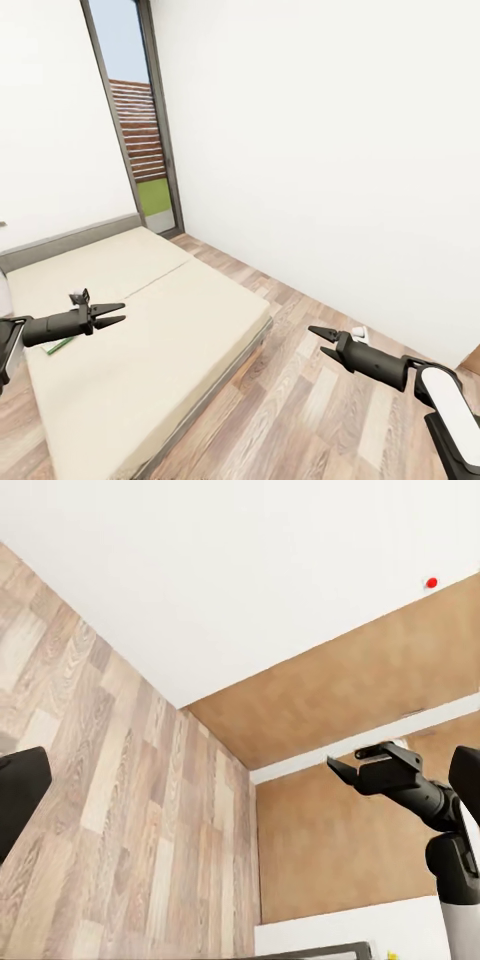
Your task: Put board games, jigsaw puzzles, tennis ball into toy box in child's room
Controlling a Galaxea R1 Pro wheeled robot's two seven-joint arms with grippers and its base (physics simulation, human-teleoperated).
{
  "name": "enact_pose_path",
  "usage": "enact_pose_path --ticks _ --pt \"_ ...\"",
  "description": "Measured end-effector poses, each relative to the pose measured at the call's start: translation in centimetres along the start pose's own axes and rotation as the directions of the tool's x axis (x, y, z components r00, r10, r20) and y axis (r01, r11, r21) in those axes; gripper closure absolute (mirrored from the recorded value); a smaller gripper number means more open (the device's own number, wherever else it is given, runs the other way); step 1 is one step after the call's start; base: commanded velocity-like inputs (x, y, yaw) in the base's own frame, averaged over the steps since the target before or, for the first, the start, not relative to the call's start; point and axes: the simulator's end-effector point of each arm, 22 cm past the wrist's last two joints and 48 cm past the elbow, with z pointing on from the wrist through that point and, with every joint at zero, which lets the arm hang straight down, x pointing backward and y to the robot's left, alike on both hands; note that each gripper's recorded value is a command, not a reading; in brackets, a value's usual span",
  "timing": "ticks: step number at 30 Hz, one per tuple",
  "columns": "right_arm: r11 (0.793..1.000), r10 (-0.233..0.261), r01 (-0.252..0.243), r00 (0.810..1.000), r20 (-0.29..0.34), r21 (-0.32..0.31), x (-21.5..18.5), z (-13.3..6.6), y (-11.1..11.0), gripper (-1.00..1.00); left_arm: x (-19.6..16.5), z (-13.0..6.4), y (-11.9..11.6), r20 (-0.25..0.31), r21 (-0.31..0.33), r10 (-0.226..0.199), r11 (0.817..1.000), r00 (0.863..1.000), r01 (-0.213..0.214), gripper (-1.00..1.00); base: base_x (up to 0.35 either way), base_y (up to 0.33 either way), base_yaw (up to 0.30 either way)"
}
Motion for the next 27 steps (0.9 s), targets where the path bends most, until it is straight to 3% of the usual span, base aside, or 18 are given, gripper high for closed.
enact_pose_path --ticks 12,27 --pt "1.0 0.001 -0.001 1.0 0.004 0.002 -0.18 -0.13 -0.11 -1.0 -0.01 0.03 -0.04 0.001 0.002 0.001 1.0 1.0 -0.001 -1.0 0.0 0.0 0.274" --pt "1.0 0.001 -0.001 1.0 0.001 0.001 -0.06 -0.06 -0.11 -1.0 0.97 -0.18 0.6 -0.001 -0.001 -0.019 1.0 1.0 0.019 -1.0 0.0 0.0 0.026"
